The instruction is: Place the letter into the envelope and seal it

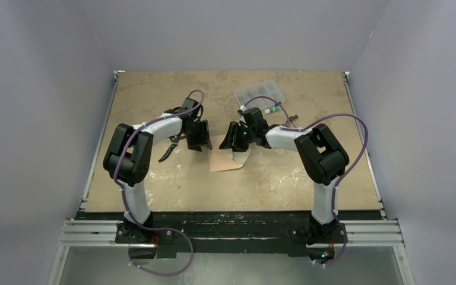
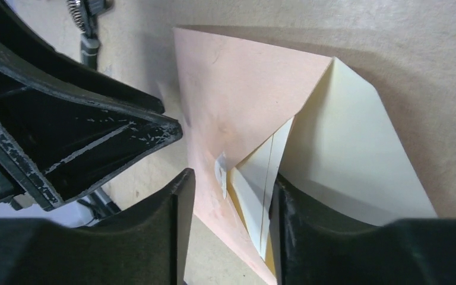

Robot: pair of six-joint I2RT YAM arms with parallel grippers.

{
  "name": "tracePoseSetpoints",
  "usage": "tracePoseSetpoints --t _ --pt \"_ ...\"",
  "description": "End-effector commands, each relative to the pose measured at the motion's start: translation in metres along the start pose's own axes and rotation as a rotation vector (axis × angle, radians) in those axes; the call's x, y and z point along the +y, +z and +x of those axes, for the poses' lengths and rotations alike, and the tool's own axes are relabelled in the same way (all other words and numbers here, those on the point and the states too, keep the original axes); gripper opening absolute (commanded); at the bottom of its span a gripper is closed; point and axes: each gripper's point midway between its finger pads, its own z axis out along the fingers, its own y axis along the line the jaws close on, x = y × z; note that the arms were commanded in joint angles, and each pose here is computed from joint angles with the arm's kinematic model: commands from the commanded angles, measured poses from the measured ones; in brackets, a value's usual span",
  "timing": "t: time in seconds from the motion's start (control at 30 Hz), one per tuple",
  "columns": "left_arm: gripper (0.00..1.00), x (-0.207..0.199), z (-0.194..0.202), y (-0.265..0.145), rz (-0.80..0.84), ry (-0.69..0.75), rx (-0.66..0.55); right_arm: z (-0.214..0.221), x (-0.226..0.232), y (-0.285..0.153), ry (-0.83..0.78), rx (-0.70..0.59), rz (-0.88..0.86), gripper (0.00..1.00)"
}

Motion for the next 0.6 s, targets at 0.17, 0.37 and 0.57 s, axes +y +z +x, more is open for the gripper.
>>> tracePoseSetpoints --t 0.17,0.37,0.57 --pt "0.4 0.057 0.048 0.048 -0.128 -0.061 0.193 0.006 -0.02 -0.013 -0.032 0.05 0.153 0.6" --pt "0.36 0.04 0.04 0.042 -0.048 -0.064 0.183 0.002 -0.019 -0.012 -0.009 0.042 0.163 0.51" --pt "0.15 -0.007 0.007 0.011 0.152 -0.136 0.125 -0.015 -0.012 -0.006 0.028 -0.021 0.16 0.39"
